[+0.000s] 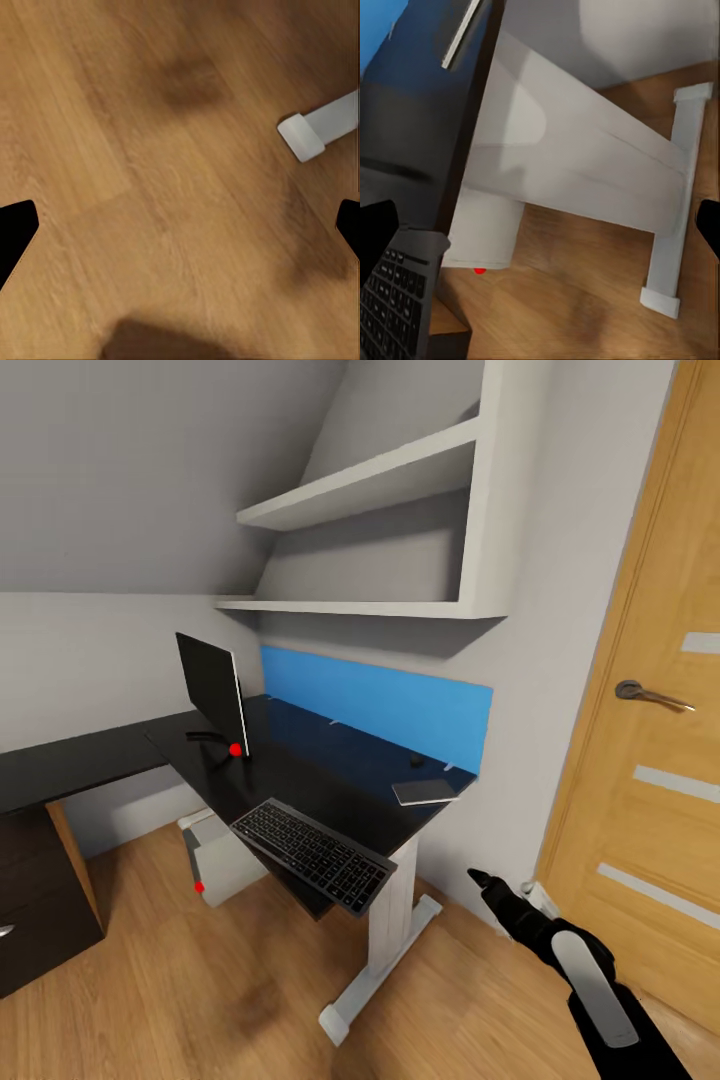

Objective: In the bedroom, organize the workspace by keeping the computer under the desk, ensuring the monitor is on the desk, placing the keyboard on the desk next to the monitor, placing the mouse on the desk next to the keyboard, moving the folder from the swivel chair onto the desk next to the mouse, stacking the notebook on top of the folder with the pen on top of the notebook, and positioning the swivel chair next to the desk.

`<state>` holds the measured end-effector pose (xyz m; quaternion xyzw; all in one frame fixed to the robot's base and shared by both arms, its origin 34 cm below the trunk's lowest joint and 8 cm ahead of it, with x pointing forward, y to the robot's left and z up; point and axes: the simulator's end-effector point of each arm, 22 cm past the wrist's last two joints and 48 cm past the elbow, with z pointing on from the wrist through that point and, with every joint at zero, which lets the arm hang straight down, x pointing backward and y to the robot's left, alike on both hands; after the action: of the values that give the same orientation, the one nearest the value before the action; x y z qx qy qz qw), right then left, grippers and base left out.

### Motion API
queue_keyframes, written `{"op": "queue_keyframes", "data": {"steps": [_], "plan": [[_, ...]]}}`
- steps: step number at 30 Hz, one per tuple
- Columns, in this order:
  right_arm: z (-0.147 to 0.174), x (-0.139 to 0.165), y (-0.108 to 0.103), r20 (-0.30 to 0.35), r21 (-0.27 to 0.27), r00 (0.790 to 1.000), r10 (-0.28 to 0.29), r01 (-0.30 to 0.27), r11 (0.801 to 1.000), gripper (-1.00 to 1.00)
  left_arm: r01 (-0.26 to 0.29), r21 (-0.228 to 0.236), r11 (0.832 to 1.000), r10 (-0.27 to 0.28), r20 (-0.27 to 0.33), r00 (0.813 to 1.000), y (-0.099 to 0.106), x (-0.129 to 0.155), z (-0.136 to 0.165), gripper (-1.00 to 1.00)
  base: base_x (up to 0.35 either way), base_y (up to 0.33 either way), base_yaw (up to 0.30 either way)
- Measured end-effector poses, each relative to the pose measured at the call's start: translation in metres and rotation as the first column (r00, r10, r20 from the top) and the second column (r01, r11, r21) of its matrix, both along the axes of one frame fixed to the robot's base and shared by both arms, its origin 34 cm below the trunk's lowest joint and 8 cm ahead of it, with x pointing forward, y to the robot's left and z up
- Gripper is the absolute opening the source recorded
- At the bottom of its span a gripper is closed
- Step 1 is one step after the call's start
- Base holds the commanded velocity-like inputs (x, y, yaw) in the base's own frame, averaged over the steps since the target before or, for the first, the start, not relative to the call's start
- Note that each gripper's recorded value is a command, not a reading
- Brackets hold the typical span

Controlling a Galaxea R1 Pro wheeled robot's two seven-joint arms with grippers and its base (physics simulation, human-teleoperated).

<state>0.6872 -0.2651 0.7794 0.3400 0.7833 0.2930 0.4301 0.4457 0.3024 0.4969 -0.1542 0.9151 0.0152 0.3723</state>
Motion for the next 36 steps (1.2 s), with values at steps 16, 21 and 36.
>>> {"op": "queue_keyframes", "data": {"steps": [16, 21, 36], "plan": [[-0.013, -0.001, 0.033, 0.058, 0.068, 0.993, 0.105, -0.109, 0.992, 1.0, 0.001, -0.009, 1.0, -0.001, 0.049, 0.999, -0.001, 0.019, 0.005, 1.0, 0.0, 0.0, 0.0], [-0.022, -0.004, 0.05, 0.059, 0.069, 0.988, 0.144, -0.148, 0.987, 1.0, 0.024, -0.029, 0.999, -0.023, 0.033, 0.999, -0.005, 0.033, 0.007, 1.0, 0.0, 0.0, 0.0], [-0.017, -0.011, 0.097, 0.134, 0.03, 0.958, 0.254, -0.26, 0.965, 1.0, -0.009, -0.277, 0.961, 0.017, 0.026, 1.0, -0.003, 0.098, 0.085, 1.0, 0.0, 0.0, 0.0]]}}
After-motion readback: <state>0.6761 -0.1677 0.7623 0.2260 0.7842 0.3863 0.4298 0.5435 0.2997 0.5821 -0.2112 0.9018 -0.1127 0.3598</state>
